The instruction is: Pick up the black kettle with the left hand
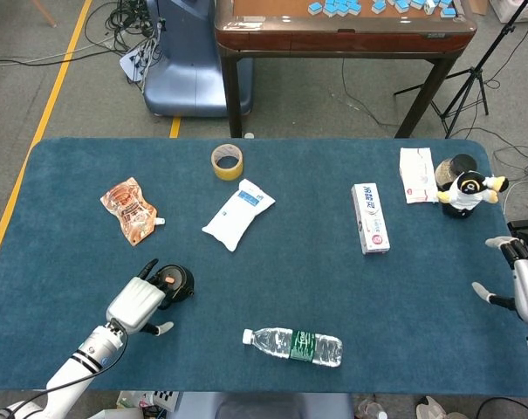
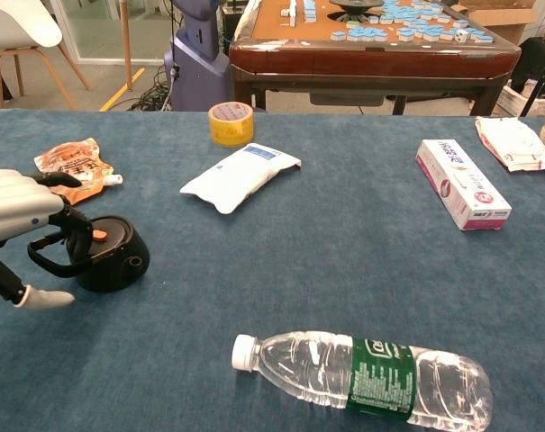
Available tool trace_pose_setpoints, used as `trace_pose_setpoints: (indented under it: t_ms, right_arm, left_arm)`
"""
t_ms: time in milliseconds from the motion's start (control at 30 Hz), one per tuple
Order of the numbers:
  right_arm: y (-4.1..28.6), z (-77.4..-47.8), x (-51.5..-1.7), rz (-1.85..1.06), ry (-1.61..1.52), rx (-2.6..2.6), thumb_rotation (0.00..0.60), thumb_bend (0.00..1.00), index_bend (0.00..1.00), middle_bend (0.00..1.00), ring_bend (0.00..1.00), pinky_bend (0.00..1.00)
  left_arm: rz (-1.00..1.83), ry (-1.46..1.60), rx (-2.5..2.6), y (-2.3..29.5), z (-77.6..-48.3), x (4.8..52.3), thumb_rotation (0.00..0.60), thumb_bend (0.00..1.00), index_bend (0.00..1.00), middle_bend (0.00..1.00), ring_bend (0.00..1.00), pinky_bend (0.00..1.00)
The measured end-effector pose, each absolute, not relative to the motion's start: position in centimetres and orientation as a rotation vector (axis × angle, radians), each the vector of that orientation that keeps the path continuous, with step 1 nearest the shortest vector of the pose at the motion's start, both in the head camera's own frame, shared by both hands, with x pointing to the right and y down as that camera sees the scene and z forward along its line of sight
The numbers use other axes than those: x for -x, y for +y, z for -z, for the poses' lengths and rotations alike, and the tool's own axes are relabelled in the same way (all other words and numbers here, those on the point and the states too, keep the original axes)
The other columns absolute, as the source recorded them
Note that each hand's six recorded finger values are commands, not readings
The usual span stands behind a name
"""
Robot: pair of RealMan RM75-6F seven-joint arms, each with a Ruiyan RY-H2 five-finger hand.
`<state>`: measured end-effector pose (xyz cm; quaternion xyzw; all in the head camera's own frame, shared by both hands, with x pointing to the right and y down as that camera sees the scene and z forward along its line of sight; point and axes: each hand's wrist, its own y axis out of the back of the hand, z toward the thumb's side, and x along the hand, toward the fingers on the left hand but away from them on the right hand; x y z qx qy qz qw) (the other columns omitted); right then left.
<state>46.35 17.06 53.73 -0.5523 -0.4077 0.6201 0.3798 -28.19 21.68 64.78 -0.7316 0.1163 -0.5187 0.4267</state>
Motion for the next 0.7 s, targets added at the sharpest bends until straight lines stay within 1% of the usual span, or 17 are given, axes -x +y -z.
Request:
trace_pose_setpoints:
  t_ms: [467,700]
  right_arm:
    - [17.49,-53.69,-46.67,-1.597,-1.049,1.41,0.6,0.06,0.3,0.28,0.14,0.11]
    - [17.78,-53.7,-46.98,-1.609,-1.055,1.406,0.6,0.06,0.3,0.28,0.14,0.12]
  left_arm:
    - [1.291,0.267,1.834,22.37,-64.99,28.11,0.365,0.2,0.52,0.51,0.37,0.0]
    - [1.296,0.254,1.836,22.52,-65.32,28.11,0.365,0.2,0.54,0.55,0.4,0.0]
